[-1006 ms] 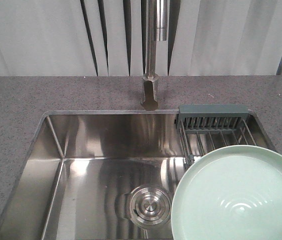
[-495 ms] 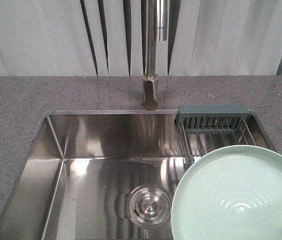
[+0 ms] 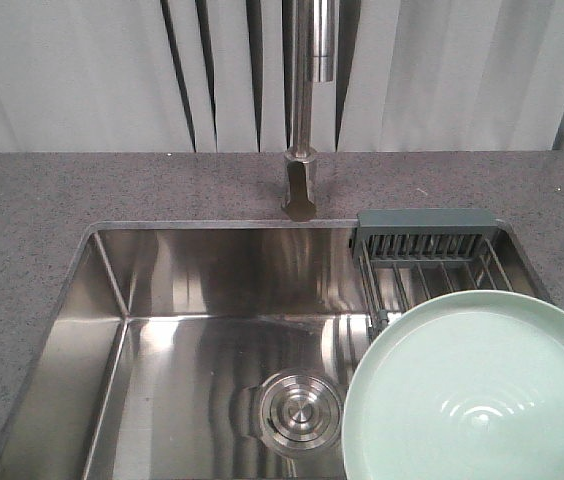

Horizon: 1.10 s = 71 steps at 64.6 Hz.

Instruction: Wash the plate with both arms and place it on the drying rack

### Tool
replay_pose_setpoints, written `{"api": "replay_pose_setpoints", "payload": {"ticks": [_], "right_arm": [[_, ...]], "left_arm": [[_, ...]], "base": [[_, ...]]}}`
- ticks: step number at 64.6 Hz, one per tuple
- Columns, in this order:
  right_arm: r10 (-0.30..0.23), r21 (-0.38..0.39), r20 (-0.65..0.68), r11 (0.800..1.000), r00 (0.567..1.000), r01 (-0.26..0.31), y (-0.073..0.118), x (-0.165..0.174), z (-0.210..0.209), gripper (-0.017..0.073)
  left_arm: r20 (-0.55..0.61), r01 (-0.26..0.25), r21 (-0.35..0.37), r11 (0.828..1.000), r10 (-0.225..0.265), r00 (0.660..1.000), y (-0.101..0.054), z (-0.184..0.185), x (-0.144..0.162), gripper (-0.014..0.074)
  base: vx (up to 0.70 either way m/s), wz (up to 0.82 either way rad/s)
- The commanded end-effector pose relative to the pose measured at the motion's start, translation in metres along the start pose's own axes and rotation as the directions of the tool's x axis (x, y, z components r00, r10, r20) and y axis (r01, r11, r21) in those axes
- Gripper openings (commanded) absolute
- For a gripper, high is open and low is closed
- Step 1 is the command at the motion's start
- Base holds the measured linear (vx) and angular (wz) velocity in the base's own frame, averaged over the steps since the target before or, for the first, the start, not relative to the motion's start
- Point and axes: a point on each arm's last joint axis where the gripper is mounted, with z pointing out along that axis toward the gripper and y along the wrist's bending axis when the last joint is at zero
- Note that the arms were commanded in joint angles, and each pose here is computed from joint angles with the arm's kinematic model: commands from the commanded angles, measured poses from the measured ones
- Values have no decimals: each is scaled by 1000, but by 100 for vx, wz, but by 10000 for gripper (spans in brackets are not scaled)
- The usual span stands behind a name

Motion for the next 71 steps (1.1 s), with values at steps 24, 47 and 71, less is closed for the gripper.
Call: {"api": "replay_pose_setpoints", "payload": {"ticks": [24,47,71], "right_arm": [[10,-4,94,1000,996,-10,1,-13,-3,-1],[10,-4,95,1000,995,-10,1,-13,-3,-1],[10,-3,96,1000,995,-10,1,-14,-3,-1]], "left_arm": [[-34,652,174,738,-658,753,-35,-9,-22,-6],[16,207,349,914,-227,974,-128,-27,-74,-6],[-316,-64,337,939,176,932,-180,73,-77,-3]], "base": [[0,0],[0,0],[0,0]]}}
